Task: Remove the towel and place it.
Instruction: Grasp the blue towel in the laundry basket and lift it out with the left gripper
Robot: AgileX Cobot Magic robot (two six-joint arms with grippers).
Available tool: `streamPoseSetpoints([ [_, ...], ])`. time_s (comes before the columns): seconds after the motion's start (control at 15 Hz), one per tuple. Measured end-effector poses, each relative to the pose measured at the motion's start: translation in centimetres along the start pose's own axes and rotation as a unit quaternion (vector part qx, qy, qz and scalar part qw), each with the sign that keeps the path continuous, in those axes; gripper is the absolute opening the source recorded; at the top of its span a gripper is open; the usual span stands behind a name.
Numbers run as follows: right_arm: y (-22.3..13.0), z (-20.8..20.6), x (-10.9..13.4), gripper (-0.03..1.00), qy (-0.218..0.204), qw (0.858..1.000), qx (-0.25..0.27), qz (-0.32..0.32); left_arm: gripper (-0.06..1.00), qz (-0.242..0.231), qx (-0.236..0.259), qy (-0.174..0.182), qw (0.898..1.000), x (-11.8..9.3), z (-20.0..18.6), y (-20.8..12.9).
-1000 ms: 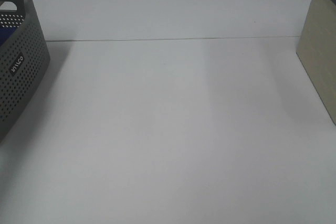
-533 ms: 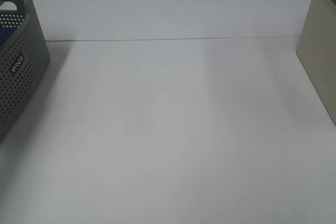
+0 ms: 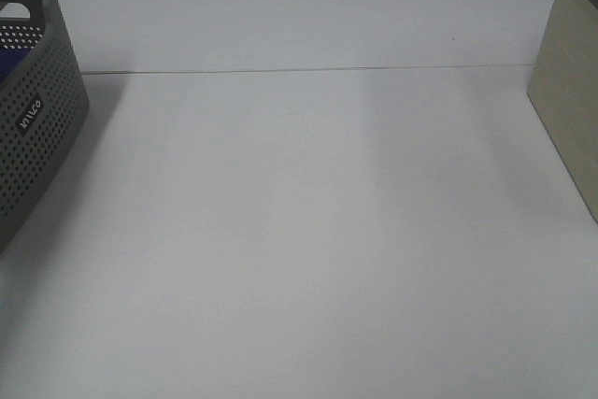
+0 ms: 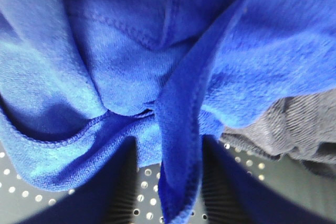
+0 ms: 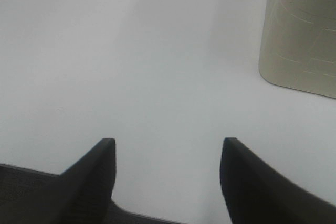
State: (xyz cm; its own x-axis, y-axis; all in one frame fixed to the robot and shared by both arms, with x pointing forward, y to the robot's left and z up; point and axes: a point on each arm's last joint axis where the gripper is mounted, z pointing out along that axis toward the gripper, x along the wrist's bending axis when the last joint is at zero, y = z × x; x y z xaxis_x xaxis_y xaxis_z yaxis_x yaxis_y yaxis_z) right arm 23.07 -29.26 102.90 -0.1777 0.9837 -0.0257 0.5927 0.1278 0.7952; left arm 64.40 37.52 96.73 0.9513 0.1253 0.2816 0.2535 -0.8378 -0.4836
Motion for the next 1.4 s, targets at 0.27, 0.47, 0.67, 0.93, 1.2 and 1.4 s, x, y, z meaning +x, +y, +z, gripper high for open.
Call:
streamPoseSetpoints([
  [0.27,0.0,0.0,0.0,0.59,0.0,1.0,0.0,0.0,0.0,-0.008,0.0,0.003,1.0,0.1,0.1,0.0],
  [0.47,0.0,0.0,0.0,0.59,0.0,1.0,0.0,0.0,0.0,-0.016,-0.006,0.0,1.0,0.0,0.1,0.1],
  [0.67,0.0,0.0,0.0,0.59,0.0,1.0,0.0,0.0,0.0,-0.036,-0.011,-0.003,0.999,0.0,0.1,0.2],
  [0.93,0.0,0.0,0.0,0.59,0.0,1.0,0.0,0.0,0.0,-0.193,-0.037,0.031,0.98,1.2,-4.3,-1.9],
  [1.2,0.0,0.0,0.0,0.59,0.0,1.0,0.0,0.0,0.0,-0.269,-0.078,0.06,0.958,0.3,-10.7,-5.1],
  [1.4,0.0,0.0,0.0,0.59,0.0,1.0,0.0,0.0,0.0,-0.307,-0.139,0.096,0.937,-1.4,-16.2,-6.8],
])
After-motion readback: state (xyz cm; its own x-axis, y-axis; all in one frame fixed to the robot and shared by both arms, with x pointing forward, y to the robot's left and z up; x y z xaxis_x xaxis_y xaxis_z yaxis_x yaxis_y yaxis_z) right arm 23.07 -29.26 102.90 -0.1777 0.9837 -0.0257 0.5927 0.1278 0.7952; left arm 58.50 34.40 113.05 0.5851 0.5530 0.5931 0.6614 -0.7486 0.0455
